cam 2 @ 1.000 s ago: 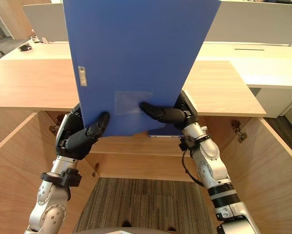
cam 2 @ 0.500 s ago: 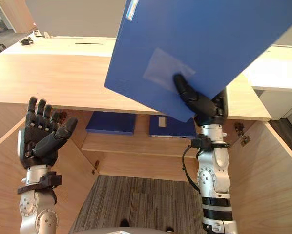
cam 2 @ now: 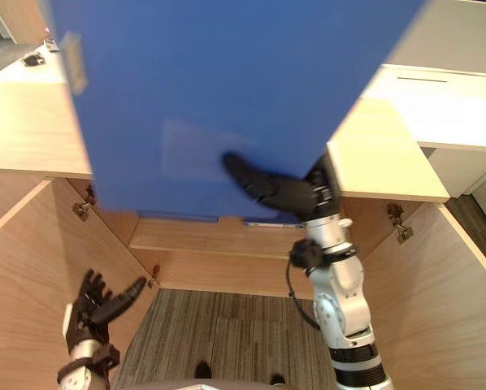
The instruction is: Walk over to the cabinet, pick up the folder, carry it to the office cabinet, place the folder inside the office cabinet, then close the office cabinet door
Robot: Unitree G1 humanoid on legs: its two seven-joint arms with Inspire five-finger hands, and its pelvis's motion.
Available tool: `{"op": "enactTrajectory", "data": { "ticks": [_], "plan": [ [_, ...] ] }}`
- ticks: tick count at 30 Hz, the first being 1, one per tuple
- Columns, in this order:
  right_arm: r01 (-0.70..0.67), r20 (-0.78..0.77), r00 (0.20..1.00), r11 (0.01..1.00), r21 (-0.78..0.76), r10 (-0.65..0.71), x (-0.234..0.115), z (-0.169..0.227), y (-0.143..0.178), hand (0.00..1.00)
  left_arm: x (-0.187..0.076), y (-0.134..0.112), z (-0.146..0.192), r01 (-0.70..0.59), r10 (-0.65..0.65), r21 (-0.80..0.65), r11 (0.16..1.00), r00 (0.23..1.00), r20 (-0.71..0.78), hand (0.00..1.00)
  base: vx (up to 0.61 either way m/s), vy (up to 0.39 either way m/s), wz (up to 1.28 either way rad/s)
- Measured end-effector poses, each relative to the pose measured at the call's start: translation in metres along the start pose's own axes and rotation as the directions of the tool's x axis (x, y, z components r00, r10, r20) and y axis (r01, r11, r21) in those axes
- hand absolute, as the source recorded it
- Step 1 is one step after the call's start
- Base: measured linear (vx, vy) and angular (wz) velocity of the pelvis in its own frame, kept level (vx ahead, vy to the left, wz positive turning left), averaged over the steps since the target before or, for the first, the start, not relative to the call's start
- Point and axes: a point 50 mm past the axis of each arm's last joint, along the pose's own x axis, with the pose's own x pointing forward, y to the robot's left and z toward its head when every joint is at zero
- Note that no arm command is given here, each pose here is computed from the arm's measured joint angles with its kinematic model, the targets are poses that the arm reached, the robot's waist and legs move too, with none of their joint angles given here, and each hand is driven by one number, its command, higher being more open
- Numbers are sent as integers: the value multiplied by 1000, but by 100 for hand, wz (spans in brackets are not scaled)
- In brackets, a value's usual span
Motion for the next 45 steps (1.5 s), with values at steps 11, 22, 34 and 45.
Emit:
{"op": "enactTrajectory", "data": {
  "ticks": [11,22,34,45],
  "plan": [
    [-218,-307,945,921,-323,115,29,-57,2,0,29,-39,-6,107,-98,79,991,989,-112,100,-117,21,7],
    [212,-114,961,933,-290,-254,82,-22,-67,0,52,-106,61,277,-284,73,958,950,132,100,-111,-11,7],
    [623,154,668,660,420,-728,109,58,-135,0,44,-136,85,326,-302,-61,943,921,246,100,-8,-45,1],
    [630,40,610,514,582,-792,143,63,-134,100,44,-138,88,283,-250,-105,953,936,249,100,17,-44,-2]
  ]
}}
